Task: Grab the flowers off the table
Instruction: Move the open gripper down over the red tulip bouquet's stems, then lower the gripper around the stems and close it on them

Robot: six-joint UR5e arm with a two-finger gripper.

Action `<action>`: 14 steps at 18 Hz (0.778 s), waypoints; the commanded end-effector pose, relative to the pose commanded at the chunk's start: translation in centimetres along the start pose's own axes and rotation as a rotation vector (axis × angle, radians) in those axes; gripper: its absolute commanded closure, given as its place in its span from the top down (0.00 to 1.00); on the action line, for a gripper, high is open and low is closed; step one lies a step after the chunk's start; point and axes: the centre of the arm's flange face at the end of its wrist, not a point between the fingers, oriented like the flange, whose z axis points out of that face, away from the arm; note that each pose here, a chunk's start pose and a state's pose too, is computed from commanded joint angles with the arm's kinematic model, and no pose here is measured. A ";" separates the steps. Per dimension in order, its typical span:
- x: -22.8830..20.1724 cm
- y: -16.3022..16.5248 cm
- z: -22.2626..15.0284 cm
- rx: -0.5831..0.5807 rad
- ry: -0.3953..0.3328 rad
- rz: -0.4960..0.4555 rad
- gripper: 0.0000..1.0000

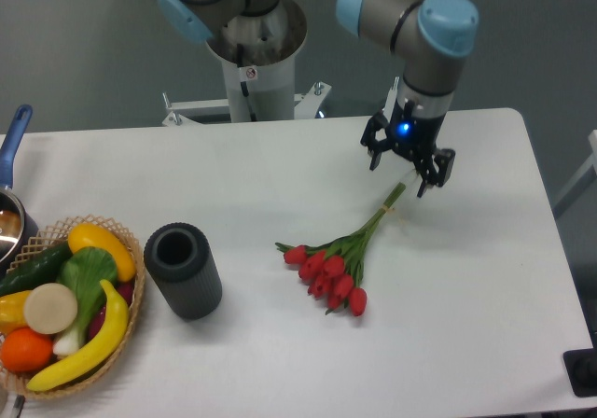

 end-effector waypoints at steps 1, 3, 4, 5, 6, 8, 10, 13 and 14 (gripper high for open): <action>-0.5 -0.1 0.3 0.000 0.000 0.003 1.00; -1.1 -0.2 1.5 -0.001 0.017 0.006 1.00; -0.9 -0.5 2.1 -0.003 0.029 0.014 1.00; -0.7 -0.6 2.3 -0.003 0.034 0.016 1.00; -0.6 -0.6 2.5 -0.009 0.040 0.016 1.00; -0.3 -1.0 3.2 -0.019 0.052 0.024 1.00; -0.1 -1.1 3.7 -0.023 0.062 0.027 1.00; -0.2 -0.9 4.7 -0.026 0.078 0.024 1.00; -0.2 -0.8 4.9 -0.026 0.082 0.023 1.00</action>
